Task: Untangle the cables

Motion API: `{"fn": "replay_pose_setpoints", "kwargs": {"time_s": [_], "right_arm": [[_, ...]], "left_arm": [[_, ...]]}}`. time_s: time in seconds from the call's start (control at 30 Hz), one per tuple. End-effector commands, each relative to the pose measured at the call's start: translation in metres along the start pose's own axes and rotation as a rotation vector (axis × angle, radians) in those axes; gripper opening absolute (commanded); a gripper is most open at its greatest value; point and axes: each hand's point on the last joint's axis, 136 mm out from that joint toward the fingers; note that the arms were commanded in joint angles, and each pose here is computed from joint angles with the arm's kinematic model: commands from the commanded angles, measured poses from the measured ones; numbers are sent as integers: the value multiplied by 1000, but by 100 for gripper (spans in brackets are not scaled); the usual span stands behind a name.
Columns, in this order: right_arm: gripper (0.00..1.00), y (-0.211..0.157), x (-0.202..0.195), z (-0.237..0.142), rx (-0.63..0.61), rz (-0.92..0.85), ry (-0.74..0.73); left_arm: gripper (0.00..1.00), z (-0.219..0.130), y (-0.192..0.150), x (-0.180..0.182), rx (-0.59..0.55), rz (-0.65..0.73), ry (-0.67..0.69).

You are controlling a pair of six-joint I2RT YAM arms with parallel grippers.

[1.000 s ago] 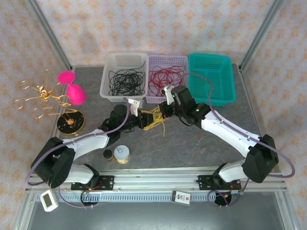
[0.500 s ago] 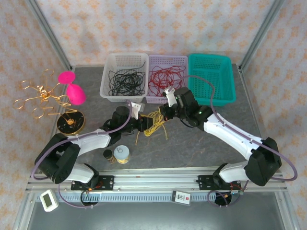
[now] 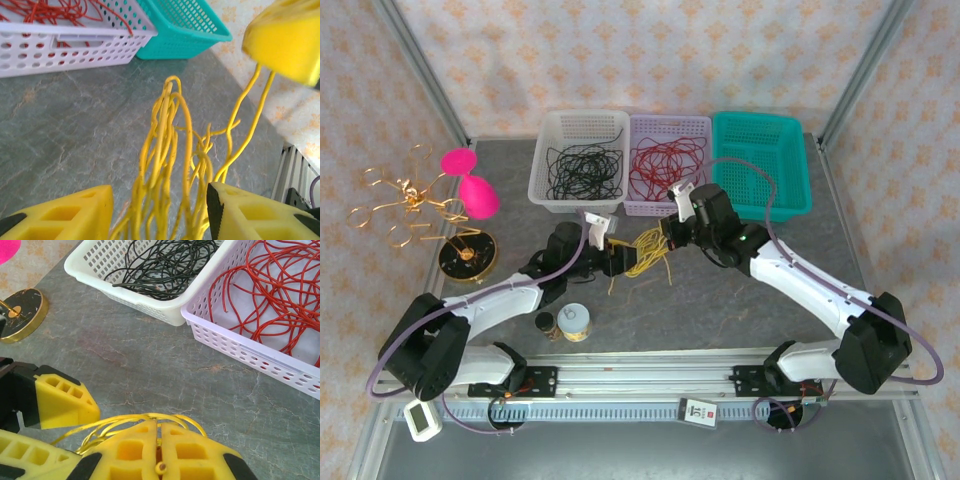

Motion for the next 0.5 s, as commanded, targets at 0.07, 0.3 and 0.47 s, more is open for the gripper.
{"fn": "replay_pose_setpoints", "kwargs": {"time_s": [0.07, 0.3, 0.47], "right_arm": [[0, 14, -3, -6, -58, 7, -16], [0, 5, -10, -6, -42, 11, -56], [0, -22, -36, -2, 3, 58, -187]], "left_arm": [[49, -2, -16, 9, 45, -38, -2], [8, -10, -17, 12, 39, -31, 34], [0, -22, -6, 3, 1, -7, 44]]}}
Point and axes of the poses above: each hand's point on the last joint's axis, 136 mm out from that joint toward the fingers, its own z axis out along the fingers, its own x axis along the line the jaws close on, y = z × x, and after that the axes turned 14 degrees about -z, right-handed
